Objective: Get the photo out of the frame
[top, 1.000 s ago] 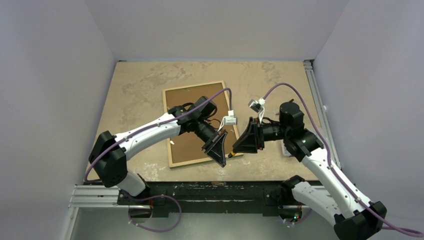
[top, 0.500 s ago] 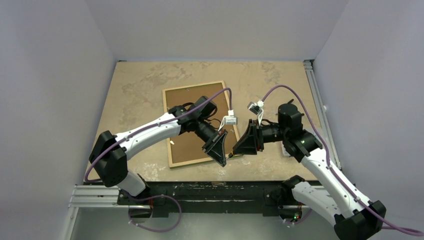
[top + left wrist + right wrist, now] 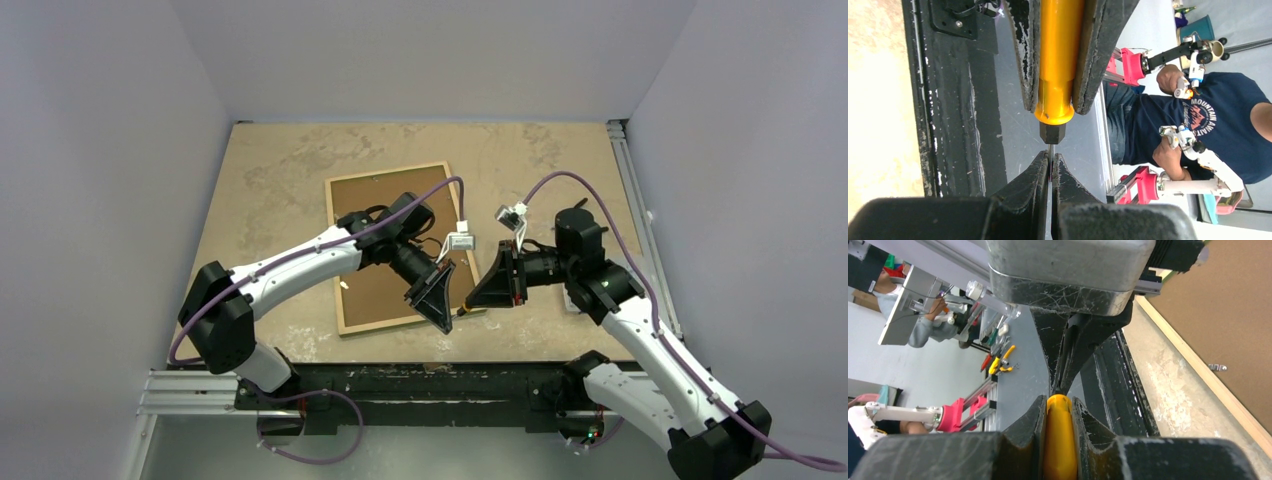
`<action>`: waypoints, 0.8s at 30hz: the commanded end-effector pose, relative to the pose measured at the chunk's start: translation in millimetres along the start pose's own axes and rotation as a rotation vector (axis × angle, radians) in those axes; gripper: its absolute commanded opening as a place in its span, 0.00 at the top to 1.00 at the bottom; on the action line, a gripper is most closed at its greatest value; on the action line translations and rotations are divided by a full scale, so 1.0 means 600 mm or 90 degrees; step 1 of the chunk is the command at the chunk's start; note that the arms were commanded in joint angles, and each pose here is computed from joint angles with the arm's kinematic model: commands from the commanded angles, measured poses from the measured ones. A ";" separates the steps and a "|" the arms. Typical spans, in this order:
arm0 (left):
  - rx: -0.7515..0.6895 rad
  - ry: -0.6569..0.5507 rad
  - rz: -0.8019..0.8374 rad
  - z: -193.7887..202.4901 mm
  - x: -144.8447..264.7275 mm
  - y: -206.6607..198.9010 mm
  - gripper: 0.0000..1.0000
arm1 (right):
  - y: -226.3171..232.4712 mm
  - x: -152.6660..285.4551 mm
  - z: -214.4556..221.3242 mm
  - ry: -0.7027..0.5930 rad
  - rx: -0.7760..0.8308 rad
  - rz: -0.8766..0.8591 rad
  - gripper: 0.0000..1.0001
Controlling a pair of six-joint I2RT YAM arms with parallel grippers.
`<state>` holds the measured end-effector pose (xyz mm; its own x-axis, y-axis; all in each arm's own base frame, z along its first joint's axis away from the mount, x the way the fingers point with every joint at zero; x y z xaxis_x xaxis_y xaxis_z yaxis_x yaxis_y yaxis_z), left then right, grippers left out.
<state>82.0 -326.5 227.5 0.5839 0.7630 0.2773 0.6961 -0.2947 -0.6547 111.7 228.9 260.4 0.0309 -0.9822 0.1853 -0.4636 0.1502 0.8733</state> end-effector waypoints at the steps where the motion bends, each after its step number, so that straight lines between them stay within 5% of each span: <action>1: -0.029 -0.018 -0.046 -0.031 0.009 0.021 1.00 | -0.013 0.003 -0.011 -0.033 0.018 0.040 1.00; 5: -0.030 -0.062 -0.139 -0.046 0.046 0.053 0.61 | -0.053 0.009 -0.031 -0.082 0.009 0.139 1.00; 11: -0.065 -0.136 -0.274 -0.067 0.115 0.074 0.20 | -0.084 0.020 -0.062 -0.141 0.010 0.223 1.00; 19: -0.090 -0.199 -0.690 -0.066 0.258 0.114 0.15 | -0.179 0.076 -0.118 -0.304 -0.062 0.464 1.00; 24: -0.099 -0.235 -0.808 -0.061 0.308 0.107 0.15 | -0.209 0.102 -0.138 -0.380 -0.073 0.570 1.00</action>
<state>218.0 -251.6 258.6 -0.4184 0.7982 0.4334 0.8539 0.5083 -0.1116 216.9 180.2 184.6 -0.5727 -0.5932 0.5658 -0.1309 0.7475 0.6513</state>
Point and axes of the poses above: each gripper's point midway between its finger pads, its own x axis back along the fingers, its own y axis along the line the jaws close on, z = x × y, the point moved 1 cm from there along x, back along the fingers, and after that the axes turned 15 degrees about -x, right-handed, at the moved point
